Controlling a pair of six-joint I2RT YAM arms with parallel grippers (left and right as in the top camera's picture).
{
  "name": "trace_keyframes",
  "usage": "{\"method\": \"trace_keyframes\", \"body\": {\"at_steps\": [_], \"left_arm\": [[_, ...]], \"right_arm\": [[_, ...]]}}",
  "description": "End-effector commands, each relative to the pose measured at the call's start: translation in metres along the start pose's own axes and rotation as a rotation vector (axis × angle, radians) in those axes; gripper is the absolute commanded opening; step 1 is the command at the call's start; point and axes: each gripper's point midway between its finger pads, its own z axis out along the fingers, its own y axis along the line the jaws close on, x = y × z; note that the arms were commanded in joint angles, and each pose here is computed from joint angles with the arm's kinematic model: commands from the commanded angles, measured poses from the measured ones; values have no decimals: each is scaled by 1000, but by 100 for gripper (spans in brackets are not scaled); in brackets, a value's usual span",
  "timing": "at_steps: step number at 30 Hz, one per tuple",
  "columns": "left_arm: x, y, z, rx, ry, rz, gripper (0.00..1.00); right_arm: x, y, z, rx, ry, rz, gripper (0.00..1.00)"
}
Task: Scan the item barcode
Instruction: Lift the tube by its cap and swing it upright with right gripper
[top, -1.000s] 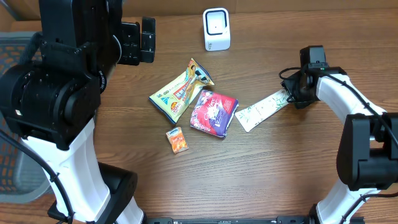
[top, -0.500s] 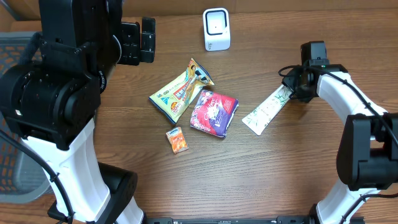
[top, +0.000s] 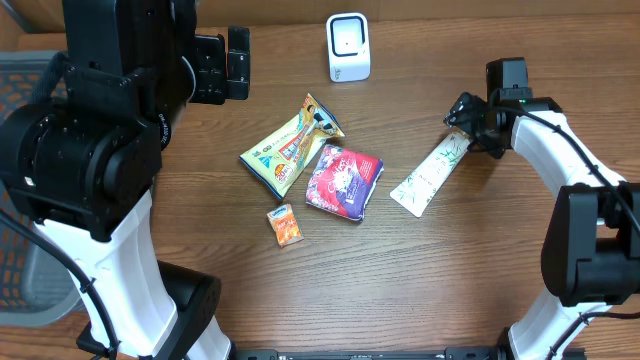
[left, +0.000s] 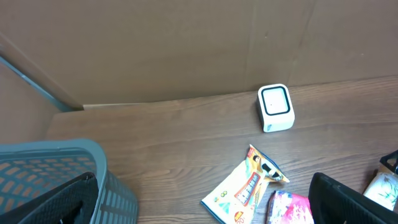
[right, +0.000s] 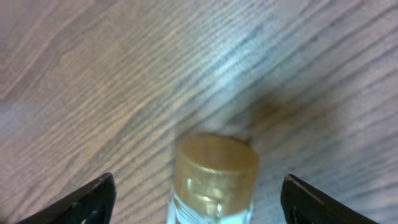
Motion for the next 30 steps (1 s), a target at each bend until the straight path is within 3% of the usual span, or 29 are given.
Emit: {"method": "trace_keyframes", "body": {"at_steps": [1,8,23,30], "left_arm": [[1,-1,5,4,12,-14,100],[1,-1,5,3,12,-14,100],[1,-1,5,4,12,-14,100],[1,-1,5,4,12,-14,100]], "right_arm": [[-5,3,10,6,-14,-31,82],[2,-5,28,34,13,-31,80],[-9,-3,32,31,-36,-39,59],[-2,-8,41,48,-11,-58,59]]}}
